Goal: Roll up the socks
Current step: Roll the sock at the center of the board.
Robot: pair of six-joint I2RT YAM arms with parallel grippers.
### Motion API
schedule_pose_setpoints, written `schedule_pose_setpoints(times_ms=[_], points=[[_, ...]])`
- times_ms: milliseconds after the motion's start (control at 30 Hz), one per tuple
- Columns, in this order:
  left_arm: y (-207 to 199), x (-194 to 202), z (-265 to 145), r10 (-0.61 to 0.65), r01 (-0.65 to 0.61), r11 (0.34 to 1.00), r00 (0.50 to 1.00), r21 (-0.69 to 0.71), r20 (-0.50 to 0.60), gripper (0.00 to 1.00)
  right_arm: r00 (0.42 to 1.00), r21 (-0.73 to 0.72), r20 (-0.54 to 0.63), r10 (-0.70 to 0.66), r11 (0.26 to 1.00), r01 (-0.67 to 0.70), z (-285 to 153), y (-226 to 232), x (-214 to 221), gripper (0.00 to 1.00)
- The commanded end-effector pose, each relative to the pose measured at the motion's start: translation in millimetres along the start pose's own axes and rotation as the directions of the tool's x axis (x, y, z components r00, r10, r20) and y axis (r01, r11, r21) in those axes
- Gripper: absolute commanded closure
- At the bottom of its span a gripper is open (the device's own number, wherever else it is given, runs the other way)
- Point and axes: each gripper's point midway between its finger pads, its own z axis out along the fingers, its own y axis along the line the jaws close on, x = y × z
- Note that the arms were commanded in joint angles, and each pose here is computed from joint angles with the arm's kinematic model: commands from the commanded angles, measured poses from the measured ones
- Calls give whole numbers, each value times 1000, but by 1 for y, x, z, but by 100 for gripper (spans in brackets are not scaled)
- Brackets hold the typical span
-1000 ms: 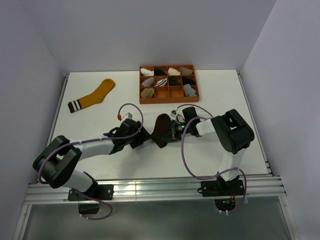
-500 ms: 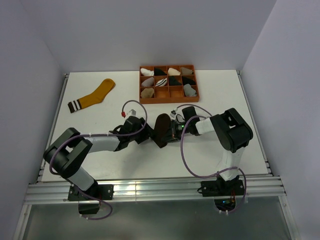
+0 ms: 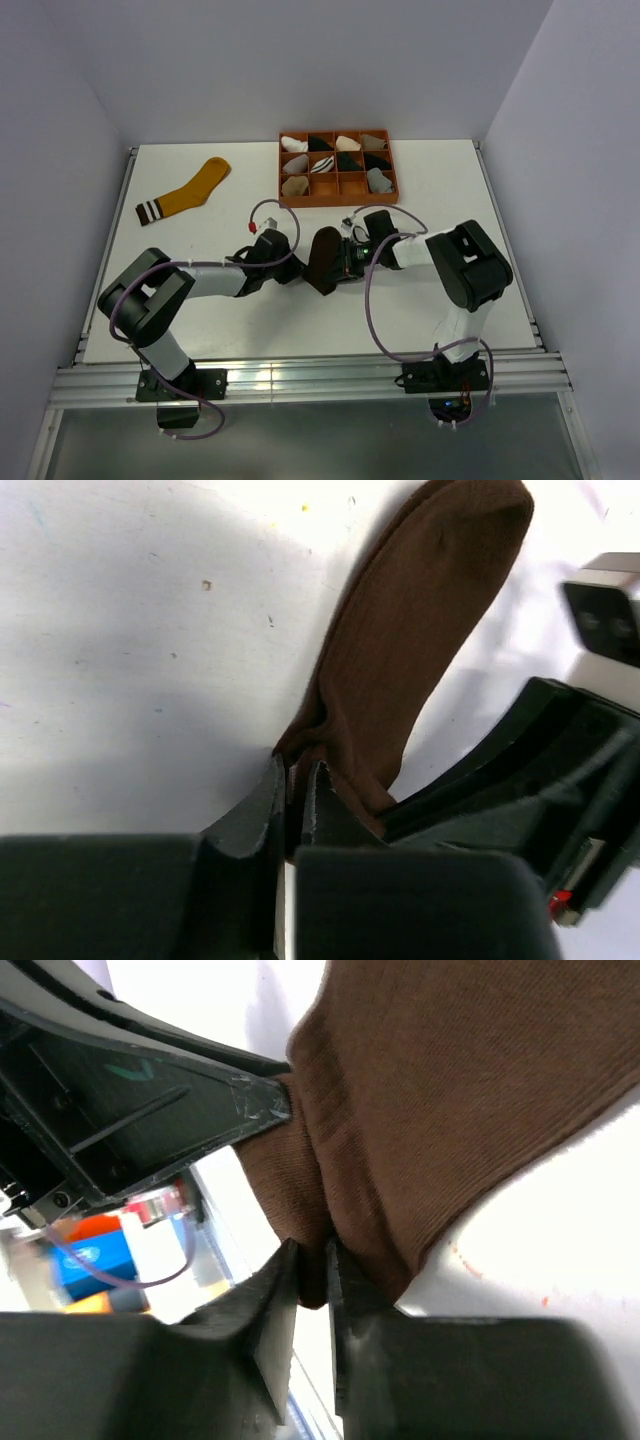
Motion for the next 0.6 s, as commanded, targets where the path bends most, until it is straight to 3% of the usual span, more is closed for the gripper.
schedule_pose_setpoints(times_ms=[0, 33, 133, 167, 233, 400, 567], points=[[31, 21, -1, 59, -69, 989, 995, -133, -81, 100, 981, 69, 86, -172, 984, 167, -11, 18, -18, 75], [33, 21, -2, 66, -78, 986, 994, -146, -86, 100, 975, 87, 94, -201, 977, 193, -13, 22, -17, 68], [37, 19, -6, 100, -116, 976, 990, -184, -95, 100, 920, 196, 149, -363, 923, 332, -25, 36, -21, 60], [39, 19, -9, 122, -142, 969, 987, -205, -107, 100, 884, 309, 177, -432, 877, 367, -31, 28, -30, 58], [45, 18, -14, 146, -173, 956, 981, -239, -127, 100, 830, 378, 172, -530, 814, 441, -35, 41, -21, 55], [48, 17, -24, 179, -210, 944, 974, -256, -139, 100, 672, 516, 167, -722, 645, 564, -42, 58, -13, 52], [43, 14, -28, 221, -254, 936, 963, -244, -154, 100, 569, 562, 86, -818, 512, 650, -25, 68, 9, 48]])
